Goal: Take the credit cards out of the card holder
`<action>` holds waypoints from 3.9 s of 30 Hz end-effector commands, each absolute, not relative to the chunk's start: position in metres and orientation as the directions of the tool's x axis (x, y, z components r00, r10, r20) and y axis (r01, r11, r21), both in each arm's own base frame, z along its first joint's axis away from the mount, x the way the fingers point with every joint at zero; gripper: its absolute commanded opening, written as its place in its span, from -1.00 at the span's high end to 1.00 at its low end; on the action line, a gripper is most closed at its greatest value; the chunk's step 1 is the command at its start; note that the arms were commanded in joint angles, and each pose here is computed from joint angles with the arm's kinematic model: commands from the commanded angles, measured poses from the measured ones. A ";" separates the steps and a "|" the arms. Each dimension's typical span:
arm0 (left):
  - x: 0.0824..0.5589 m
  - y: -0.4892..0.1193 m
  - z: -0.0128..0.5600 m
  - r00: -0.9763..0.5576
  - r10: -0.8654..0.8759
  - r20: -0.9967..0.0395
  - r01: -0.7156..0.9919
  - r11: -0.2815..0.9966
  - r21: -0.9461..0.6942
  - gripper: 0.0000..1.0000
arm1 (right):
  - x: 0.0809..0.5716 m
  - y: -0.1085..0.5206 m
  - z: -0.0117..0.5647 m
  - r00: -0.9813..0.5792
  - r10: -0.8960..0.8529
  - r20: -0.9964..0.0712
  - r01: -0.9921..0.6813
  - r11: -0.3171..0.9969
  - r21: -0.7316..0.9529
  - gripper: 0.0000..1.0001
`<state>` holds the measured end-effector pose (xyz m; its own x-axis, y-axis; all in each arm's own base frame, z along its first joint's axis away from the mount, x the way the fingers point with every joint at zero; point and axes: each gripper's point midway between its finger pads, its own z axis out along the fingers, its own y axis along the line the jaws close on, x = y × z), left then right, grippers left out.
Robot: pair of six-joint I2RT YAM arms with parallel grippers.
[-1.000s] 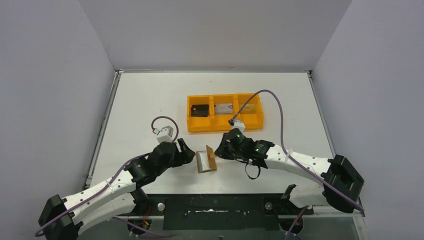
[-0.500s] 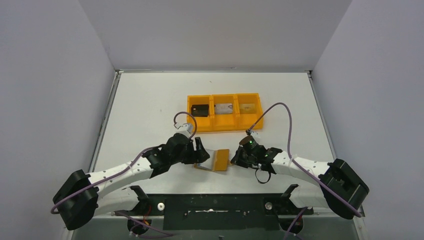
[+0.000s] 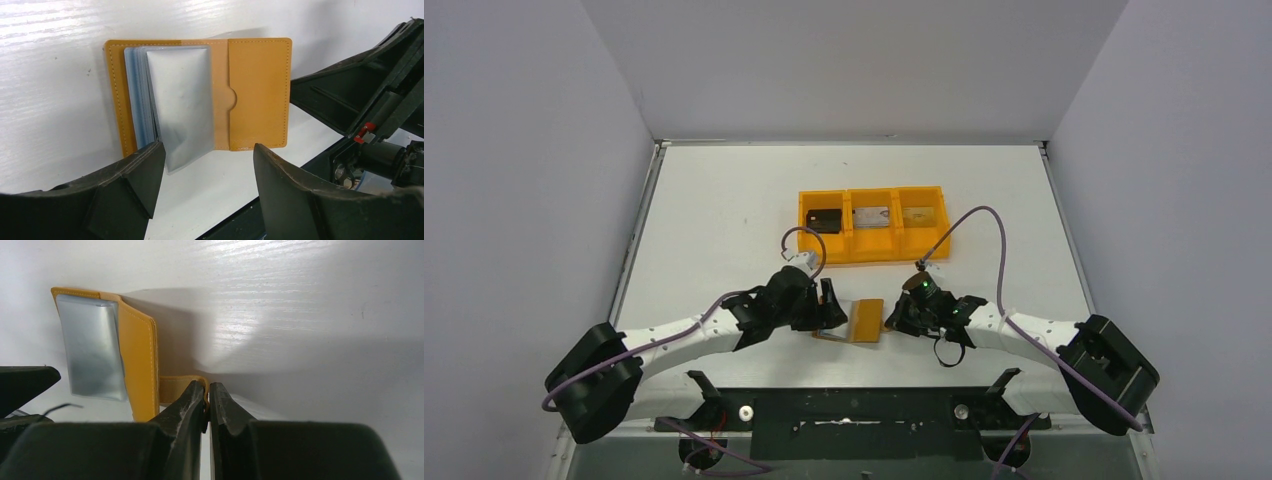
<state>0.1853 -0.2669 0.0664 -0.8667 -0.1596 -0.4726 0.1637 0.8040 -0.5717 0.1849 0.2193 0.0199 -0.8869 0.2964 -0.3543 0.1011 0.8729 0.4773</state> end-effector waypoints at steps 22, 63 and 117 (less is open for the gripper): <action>0.196 -0.284 0.086 -0.859 -0.186 -0.477 0.177 0.766 -0.618 -0.20 | 0.194 0.228 0.017 -0.883 0.310 -0.353 0.105 0.863 0.495 0.92; 0.175 -0.351 0.048 -0.923 -0.011 -0.385 0.287 0.647 -0.707 0.23 | 0.214 0.216 0.083 -0.785 0.401 -0.471 0.106 0.837 0.537 0.43; 0.199 -0.270 0.034 -0.907 -0.065 -0.416 0.179 0.834 -0.522 0.20 | 0.218 0.304 0.047 -0.904 0.199 -0.380 -0.069 0.807 0.587 0.65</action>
